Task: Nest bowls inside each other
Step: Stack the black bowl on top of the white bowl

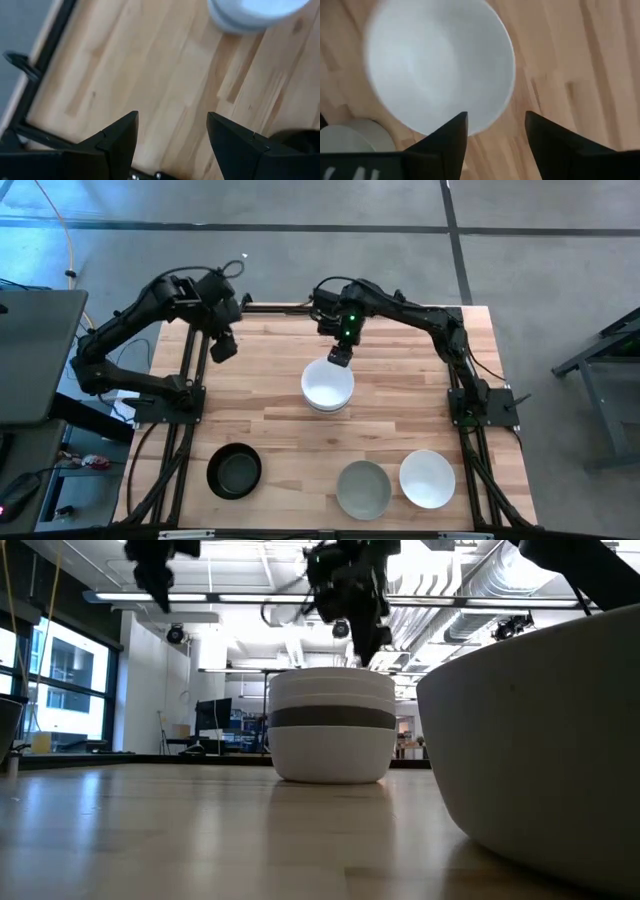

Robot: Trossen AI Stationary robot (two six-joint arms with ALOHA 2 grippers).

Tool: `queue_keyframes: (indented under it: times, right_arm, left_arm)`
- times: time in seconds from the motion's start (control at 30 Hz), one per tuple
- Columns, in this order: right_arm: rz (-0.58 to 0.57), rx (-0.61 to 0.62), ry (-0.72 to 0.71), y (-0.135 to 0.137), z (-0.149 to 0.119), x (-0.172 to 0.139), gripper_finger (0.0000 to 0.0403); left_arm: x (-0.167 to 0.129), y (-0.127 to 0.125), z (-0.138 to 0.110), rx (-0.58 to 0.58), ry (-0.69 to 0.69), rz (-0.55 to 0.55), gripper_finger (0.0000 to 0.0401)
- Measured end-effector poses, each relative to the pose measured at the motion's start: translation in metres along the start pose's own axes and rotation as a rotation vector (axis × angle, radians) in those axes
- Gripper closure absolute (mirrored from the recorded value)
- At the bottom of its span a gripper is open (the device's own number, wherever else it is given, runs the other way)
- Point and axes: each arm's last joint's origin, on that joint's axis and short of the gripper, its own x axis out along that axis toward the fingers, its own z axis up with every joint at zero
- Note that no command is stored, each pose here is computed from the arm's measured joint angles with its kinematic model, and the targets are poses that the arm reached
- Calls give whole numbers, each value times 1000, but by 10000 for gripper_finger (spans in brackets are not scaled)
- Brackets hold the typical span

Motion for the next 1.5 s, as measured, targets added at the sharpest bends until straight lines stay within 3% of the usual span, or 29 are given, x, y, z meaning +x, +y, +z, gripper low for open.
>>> queue_keyframes:
  times: [0.27, 0.6, 0.77, 0.93, 1.2, 1.5]
  right_arm:
    - [85, -223, -203, 18, -6, -44, 212]
    - [93, -395, -313, 31, -31, -84, 212]
    - [159, -497, -370, 39, -40, -97, 212]
    - [234, -561, -412, 44, -45, -105, 212]
    - [242, -590, -446, 47, -54, -116, 212]
    - [289, -748, -592, 56, -81, -150, 228]
  left_arm:
    - [31, -7, -27, -13, 57, -76, 176]
    - [26, -37, -38, 83, 25, -177, 176]
    - [27, -59, -39, 151, 41, -220, 176]
    - [29, -80, -40, 209, 61, -261, 176]
    - [41, -114, -41, 265, 170, -278, 176]
    - [102, -140, -67, 315, 299, -195, 176]
